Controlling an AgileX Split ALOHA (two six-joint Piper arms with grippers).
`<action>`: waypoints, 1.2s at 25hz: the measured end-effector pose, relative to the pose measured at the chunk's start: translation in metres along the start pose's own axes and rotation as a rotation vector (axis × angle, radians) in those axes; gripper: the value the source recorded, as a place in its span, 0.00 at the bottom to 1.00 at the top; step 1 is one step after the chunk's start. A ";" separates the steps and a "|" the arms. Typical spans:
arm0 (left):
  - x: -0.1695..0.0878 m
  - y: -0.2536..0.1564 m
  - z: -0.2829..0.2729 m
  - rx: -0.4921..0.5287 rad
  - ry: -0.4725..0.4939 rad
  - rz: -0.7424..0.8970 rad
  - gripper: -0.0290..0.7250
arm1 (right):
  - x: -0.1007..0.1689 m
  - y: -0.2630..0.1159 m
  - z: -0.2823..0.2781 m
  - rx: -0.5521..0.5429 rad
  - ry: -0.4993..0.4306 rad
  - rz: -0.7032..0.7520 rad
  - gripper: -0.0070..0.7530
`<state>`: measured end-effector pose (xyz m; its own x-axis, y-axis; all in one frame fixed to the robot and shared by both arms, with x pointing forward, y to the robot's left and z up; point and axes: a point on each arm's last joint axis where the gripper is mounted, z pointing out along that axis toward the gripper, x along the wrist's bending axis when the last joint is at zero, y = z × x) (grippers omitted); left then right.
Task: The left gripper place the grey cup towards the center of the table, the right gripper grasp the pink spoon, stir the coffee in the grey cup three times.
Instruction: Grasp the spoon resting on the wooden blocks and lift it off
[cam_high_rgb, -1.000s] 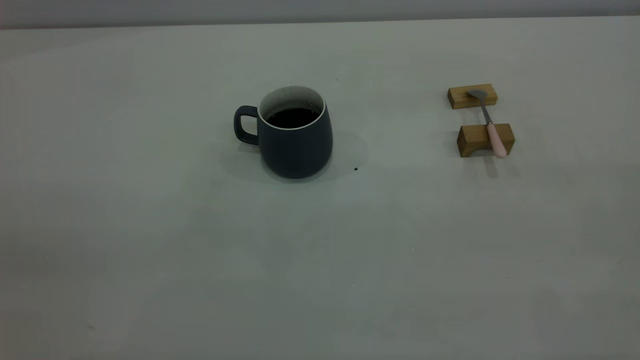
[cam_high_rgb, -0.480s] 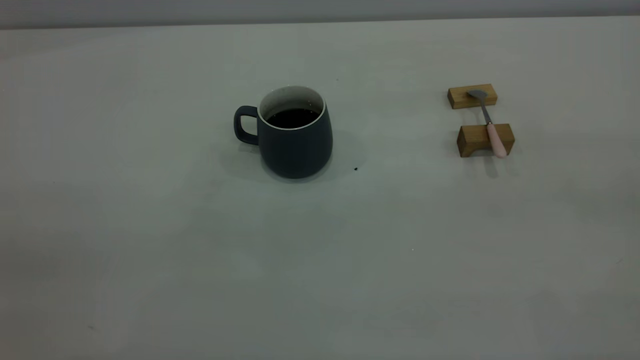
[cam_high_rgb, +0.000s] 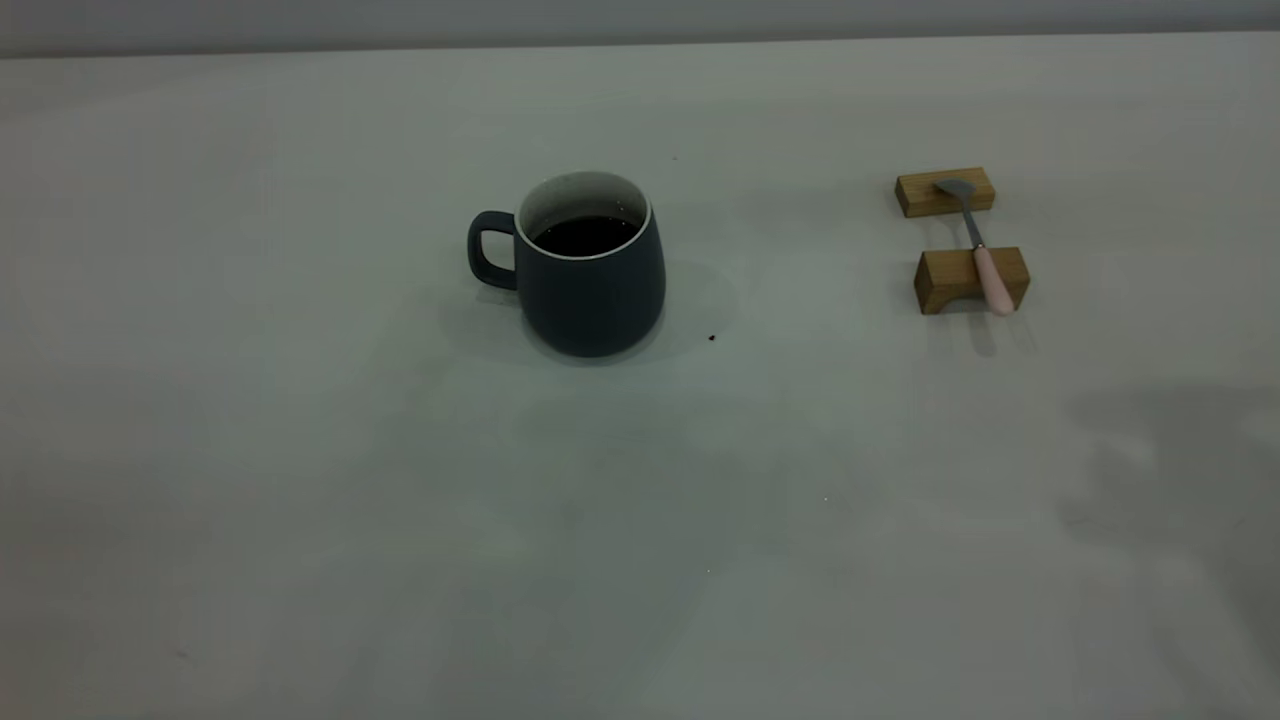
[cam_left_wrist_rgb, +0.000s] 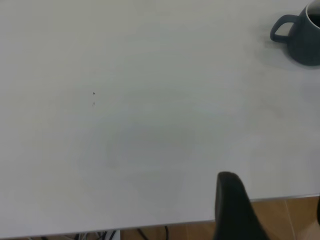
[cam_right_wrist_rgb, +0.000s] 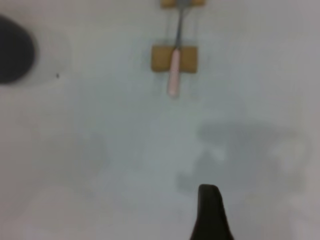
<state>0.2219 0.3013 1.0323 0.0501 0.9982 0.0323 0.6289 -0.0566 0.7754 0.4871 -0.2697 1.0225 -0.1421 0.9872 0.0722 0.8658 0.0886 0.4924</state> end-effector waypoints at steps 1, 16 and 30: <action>0.000 0.000 0.000 0.000 0.000 0.000 0.66 | 0.001 0.010 0.017 0.033 0.006 -0.013 0.79; 0.000 0.000 0.000 0.000 0.001 0.000 0.66 | 0.011 0.042 0.204 0.336 0.084 -0.095 0.79; 0.000 0.000 0.000 0.000 0.001 0.000 0.66 | 0.008 0.019 0.259 0.394 0.104 -0.119 0.79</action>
<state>0.2219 0.3014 1.0323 0.0497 0.9982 0.0329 0.6289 -0.0569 0.7754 0.6271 -0.2259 0.8078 -0.2817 0.9504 0.1317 0.9549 0.2644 0.1351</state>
